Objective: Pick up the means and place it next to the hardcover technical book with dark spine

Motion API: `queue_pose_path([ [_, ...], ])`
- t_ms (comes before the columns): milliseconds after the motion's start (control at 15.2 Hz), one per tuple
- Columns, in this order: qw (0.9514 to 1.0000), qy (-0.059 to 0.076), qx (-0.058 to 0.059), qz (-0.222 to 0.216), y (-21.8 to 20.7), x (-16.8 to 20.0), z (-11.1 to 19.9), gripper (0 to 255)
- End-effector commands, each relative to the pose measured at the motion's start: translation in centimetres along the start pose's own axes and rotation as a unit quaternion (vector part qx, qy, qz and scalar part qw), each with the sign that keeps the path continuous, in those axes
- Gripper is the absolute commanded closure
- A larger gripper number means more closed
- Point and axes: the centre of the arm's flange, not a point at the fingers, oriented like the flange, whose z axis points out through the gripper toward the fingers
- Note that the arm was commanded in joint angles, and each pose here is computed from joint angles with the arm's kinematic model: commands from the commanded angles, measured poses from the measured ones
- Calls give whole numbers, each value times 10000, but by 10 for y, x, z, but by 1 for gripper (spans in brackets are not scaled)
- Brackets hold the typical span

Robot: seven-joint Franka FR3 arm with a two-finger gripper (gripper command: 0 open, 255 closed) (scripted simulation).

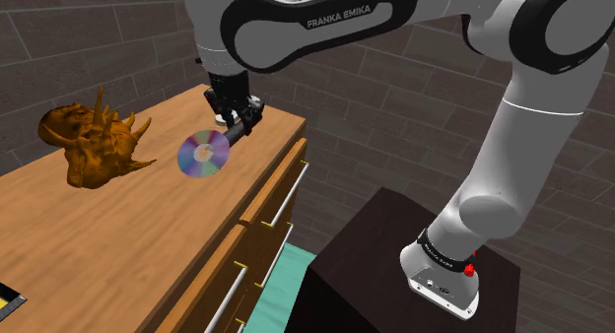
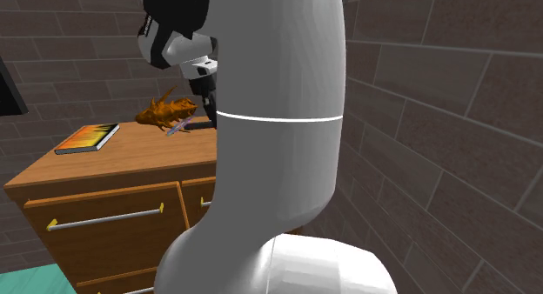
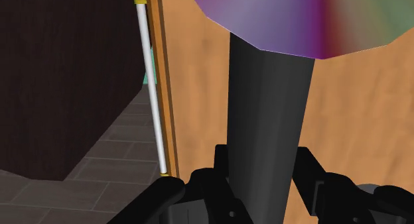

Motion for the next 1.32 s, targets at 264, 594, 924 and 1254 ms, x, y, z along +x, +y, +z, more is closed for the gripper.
queue_pose_path([
  [264,10000,1,1,9,7,-78,-20,255],
  [594,10000,1,1,9,13,-142,-34,255],
  [924,10000,1,1,9,19,-206,-49,255],
  [1254,10000,1,1,9,24,-270,-64,255],
])
